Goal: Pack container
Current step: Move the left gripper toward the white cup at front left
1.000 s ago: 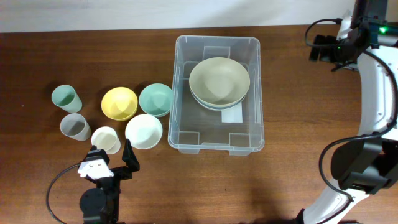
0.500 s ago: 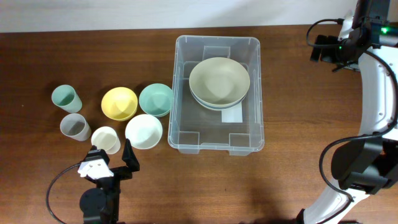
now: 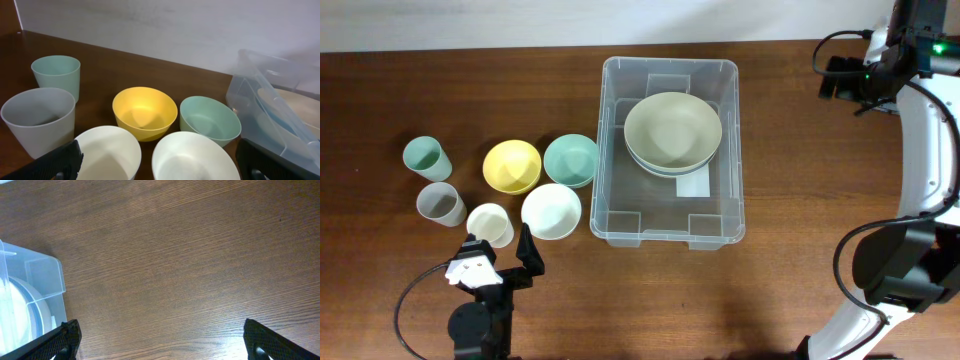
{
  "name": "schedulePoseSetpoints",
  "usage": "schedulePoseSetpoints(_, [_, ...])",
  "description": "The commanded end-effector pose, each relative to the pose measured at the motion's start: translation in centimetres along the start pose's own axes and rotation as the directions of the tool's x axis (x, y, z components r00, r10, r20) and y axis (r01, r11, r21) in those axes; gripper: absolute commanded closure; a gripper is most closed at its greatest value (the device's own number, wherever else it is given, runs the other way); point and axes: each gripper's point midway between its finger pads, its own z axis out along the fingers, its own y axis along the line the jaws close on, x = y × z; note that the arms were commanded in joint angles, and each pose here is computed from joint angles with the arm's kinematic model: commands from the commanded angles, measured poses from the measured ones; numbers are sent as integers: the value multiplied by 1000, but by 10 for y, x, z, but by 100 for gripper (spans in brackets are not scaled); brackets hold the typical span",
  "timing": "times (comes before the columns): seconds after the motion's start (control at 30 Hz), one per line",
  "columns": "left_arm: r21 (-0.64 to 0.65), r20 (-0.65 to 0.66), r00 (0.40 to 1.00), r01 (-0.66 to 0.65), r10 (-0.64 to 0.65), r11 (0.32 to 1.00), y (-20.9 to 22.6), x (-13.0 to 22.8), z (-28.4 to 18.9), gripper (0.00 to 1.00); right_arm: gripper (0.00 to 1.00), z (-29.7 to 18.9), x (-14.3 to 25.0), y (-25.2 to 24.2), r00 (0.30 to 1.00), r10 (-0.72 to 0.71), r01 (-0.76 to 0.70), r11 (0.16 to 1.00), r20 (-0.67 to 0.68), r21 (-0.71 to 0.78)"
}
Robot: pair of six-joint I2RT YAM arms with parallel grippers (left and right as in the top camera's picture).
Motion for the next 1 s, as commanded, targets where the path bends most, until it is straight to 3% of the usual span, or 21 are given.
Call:
schedulePoseSetpoints(0.0, [2,31,999,-16,16,1000,-1,-6,0,0,1,-7,-4,-3,1000,14,-14,1000,19,10])
schedulePoseSetpoints(0.2, [28,123,992,-17,13,999,-8,-35,-4,0,1,-7,-4,-3,1000,14,-14,1000,19,9])
schedulePoseSetpoints(0.4, [-243,92,996,12,11,970,27,-90,-30,0,1,-7,-4,-3,1000,14,-14,1000,19,10])
schedulePoseSetpoints(0.5, [-215,52,999,1,10,977,16,-113,-31,0,1,-7,-4,-3,1000,14,-14,1000,20,10])
schedulePoseSetpoints(0.63, [-144,20,1000,-5,8,990,3,-112,-25,0,1,-7,-4,-3,1000,14,-14,1000,19,9])
schedulePoseSetpoints(0.9, [-207,9,1000,15,-13,978,14,-108,-27,0,1,-7,-4,-3,1000,14,-14,1000,19,9])
schedulePoseSetpoints(0.97, [-306,10,997,70,-71,950,32,-102,-32,0,1,-7,-4,-3,1000,14,-14,1000,19,10])
